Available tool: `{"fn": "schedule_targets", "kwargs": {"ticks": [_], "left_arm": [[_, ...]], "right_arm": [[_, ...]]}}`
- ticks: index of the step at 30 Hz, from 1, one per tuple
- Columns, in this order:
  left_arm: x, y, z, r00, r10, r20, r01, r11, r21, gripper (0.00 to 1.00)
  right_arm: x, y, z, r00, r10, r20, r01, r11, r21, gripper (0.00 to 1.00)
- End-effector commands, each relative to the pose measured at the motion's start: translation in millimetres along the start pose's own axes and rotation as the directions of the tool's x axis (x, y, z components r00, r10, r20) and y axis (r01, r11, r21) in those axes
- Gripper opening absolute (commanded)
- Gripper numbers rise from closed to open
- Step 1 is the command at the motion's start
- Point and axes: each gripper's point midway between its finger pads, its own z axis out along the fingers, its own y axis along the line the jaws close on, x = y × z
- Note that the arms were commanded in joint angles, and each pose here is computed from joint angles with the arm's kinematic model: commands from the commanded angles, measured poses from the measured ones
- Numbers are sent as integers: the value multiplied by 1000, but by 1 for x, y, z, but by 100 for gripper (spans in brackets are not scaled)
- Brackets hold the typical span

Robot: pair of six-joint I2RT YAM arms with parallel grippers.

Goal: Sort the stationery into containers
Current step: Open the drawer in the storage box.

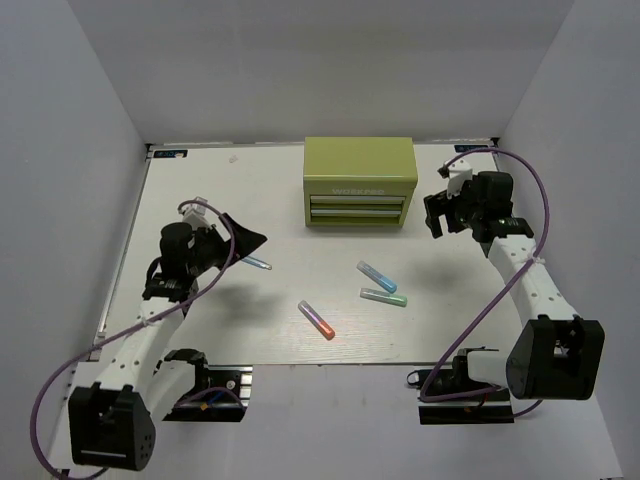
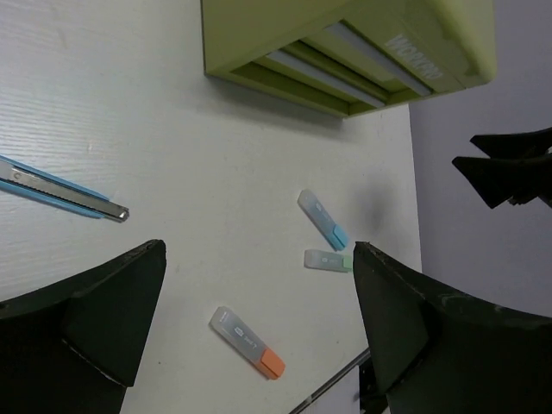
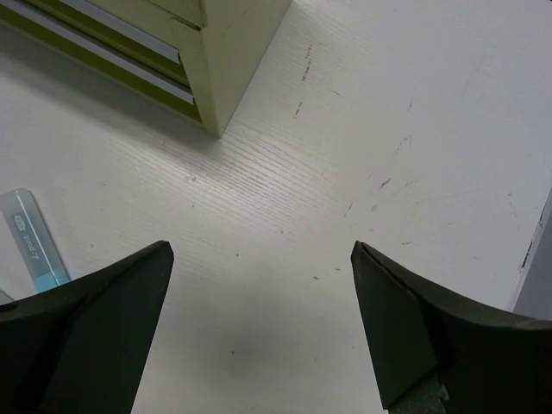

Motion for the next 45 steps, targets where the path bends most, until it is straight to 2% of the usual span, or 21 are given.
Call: {"fn": "schedule_targets", "kwargs": {"ticks": [1, 7, 11, 14, 16, 18, 19, 21, 23, 24, 26, 27, 28, 29, 31, 32, 34, 36, 37, 39, 45], "left_arm": [[-5, -21, 13, 1000, 22, -18, -21, 998, 67, 100], [1, -50, 46, 996, 70, -61, -64, 993, 99, 98], [11, -71, 69, 993, 84, -85, -74, 991, 114, 92], [28, -78, 81, 991, 71, -110, -58, 991, 117, 82], [39, -83, 87, 991, 52, -124, -38, 993, 116, 65], [45, -88, 92, 991, 39, -130, -22, 992, 128, 51], [50, -92, 96, 992, 18, -127, -2, 993, 121, 40], [56, -94, 103, 992, 0, -126, 16, 993, 121, 35], [62, -101, 109, 992, -33, -119, 47, 991, 123, 35], [63, -100, 115, 993, -50, -104, 61, 992, 113, 43], [69, -105, 121, 991, -93, -98, 104, 988, 111, 56], [61, -111, 125, 992, -116, -54, 122, 984, 129, 62], [65, -102, 130, 986, -163, -45, 167, 980, 111, 70], [68, -105, 133, 983, -181, -34, 184, 975, 125, 70], [65, -113, 139, 973, -230, 28, 222, 960, 172, 71], [61, -106, 143, 969, -237, 68, 224, 961, 161, 71], [59, -107, 154, 963, -251, 103, 234, 960, 155, 71], [57, -111, 161, 959, -255, 125, 233, 958, 166, 71], [56, -109, 164, 954, -266, 138, 243, 956, 165, 70], [53, -106, 172, 941, -298, 163, 271, 948, 168, 68], [47, -109, 186, 911, -353, 211, 311, 927, 208, 65]], "right_arm": [[-21, 5, -4, 998, -53, 34, 54, 997, -54, 90], [-12, 18, -6, 980, -197, 13, 196, 965, -173, 90], [-1, 3, 0, 975, -209, -73, 200, 973, -115, 90], [0, -9, -7, 967, -228, -117, 221, 973, -72, 90], [-2, -8, -12, 952, -286, -104, 278, 956, -90, 90], [-14, -4, -20, 950, -308, -57, 302, 949, -93, 90], [-17, -2, -24, 939, -343, -38, 337, 936, -105, 90], [-25, 10, -30, 924, -382, 34, 382, 912, -152, 90], [-34, 18, -36, 921, -378, 94, 389, 907, -162, 90], [-49, 27, -44, 898, -402, 176, 430, 887, -167, 88], [-60, 32, -47, 849, -465, 250, 509, 846, -156, 76], [-71, 42, -54, 828, -461, 321, 529, 831, -173, 50], [-81, 43, -56, 811, -462, 360, 540, 827, -156, 37], [-90, 45, -57, 794, -464, 393, 551, 822, -145, 29], [-105, 58, -57, 774, -438, 457, 564, 806, -183, 32], [-120, 59, -59, 759, -437, 482, 575, 798, -181, 44], [-118, 66, -43, 788, -408, 462, 554, 796, -242, 53], [-135, 64, -39, 771, -424, 475, 573, 788, -226, 59], [-132, 68, -29, 783, -421, 458, 570, 781, -256, 60], [-149, 69, -30, 742, -462, 486, 618, 752, -229, 62], [-156, 83, -2, 728, -499, 470, 654, 711, -258, 64]]}}
